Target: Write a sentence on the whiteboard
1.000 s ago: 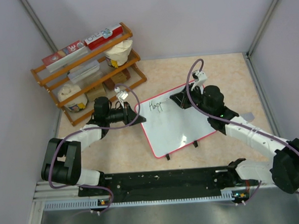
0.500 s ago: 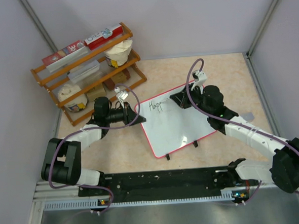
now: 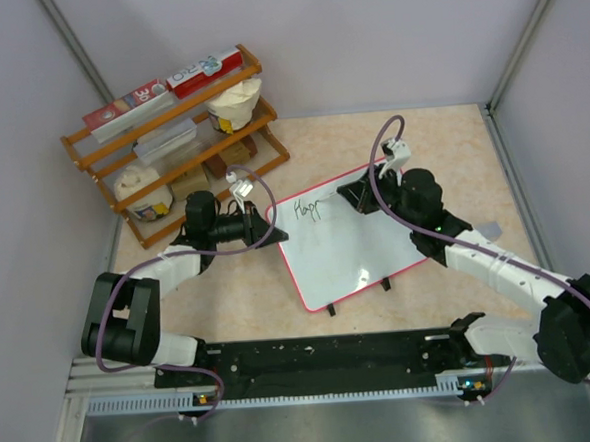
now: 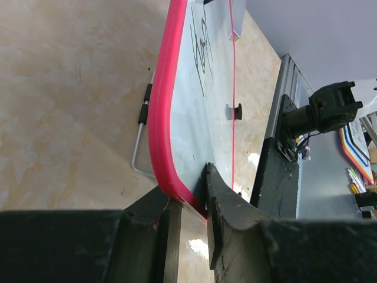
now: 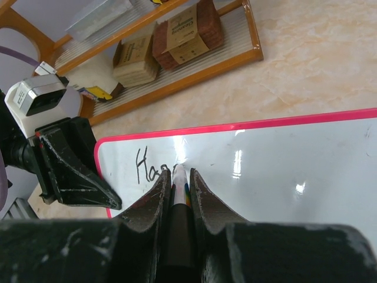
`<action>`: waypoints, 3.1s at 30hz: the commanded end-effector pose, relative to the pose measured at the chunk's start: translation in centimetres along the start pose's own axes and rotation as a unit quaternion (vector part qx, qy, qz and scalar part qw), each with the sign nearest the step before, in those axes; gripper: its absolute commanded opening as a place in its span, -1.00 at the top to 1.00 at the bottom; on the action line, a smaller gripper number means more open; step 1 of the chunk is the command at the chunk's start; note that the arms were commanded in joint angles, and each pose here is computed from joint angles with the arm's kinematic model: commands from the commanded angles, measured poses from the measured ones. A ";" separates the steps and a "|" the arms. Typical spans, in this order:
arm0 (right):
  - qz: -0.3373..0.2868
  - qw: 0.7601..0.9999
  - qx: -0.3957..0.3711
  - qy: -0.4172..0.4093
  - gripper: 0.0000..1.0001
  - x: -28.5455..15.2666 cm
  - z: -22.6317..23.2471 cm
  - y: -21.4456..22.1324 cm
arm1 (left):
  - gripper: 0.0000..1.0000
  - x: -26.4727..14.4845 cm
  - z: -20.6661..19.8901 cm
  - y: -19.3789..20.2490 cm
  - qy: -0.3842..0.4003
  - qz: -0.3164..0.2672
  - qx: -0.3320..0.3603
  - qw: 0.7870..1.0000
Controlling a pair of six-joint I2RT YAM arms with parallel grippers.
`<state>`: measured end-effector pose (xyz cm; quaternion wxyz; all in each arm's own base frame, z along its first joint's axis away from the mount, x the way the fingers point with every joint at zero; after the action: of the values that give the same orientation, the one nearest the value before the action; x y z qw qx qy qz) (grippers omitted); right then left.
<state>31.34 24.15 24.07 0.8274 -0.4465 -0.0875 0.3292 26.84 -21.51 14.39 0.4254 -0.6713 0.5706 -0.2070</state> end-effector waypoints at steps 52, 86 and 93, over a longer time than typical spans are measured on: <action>-0.052 0.998 0.001 -0.043 1.00 -1.6 1.7 -3.9 | 1.00 0.6 0.6 0.5 -0.014 0.010 0.059 0.998; -0.003 1.000 -0.009 -0.005 1.00 -1.3 -1.0 -0.5 | 1.00 0.6 0.7 0.6 -0.017 0.012 0.059 0.998; 0.007 1.000 -0.015 -0.012 1.00 -1.7 -0.9 0.1 | 1.00 0.6 0.8 0.6 -0.017 0.012 0.059 0.998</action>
<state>30.77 22.99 23.45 0.8244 -0.4430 -0.0887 0.3410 26.83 -21.69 14.48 0.4278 -0.6682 0.5715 -0.2093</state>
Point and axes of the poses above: each gripper's point midway between its finger pads, its own x axis out along the fingers, its own z axis along the line the jaws close on, y = z × x, the point moved 1 cm from there along -x, back along the fingers, and after that the axes turned 7 degrees about x, right-handed, at the moved point
